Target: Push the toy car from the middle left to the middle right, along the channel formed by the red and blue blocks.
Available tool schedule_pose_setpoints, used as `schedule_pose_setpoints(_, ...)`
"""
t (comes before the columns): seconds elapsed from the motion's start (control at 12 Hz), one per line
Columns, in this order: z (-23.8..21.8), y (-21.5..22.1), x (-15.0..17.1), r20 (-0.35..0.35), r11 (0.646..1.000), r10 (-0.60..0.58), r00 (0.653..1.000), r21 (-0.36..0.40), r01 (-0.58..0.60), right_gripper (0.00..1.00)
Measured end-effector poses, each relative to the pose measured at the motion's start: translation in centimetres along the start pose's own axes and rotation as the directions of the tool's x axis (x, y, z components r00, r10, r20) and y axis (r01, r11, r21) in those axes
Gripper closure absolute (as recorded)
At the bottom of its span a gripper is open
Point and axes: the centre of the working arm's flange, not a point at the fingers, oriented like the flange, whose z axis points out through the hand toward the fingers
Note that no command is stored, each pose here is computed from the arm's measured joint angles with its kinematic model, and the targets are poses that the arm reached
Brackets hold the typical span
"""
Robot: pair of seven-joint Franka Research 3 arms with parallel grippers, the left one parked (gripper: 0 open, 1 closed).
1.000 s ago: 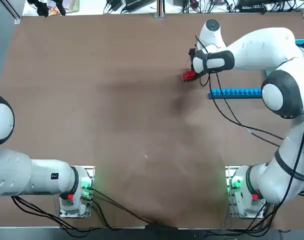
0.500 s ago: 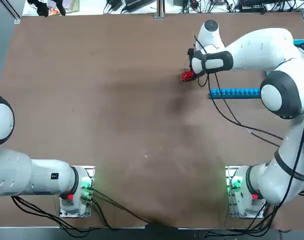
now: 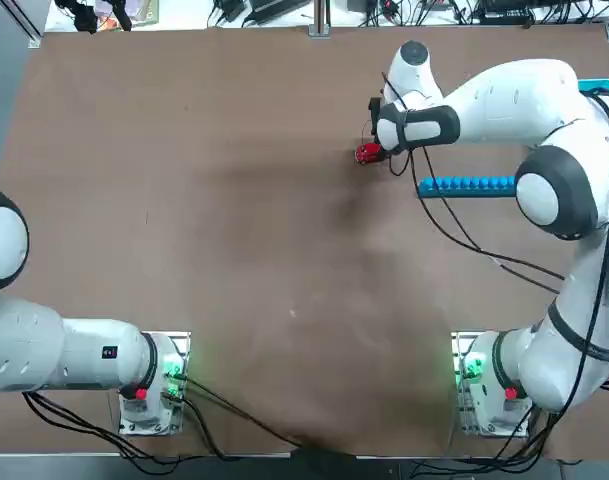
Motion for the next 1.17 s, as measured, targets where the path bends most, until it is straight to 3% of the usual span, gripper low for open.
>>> schedule_pose_setpoints(1.17, 0.2, 0.1, -3.4, 0.009, 0.997, 0.082, 0.997, 0.007, -0.082, 0.53)
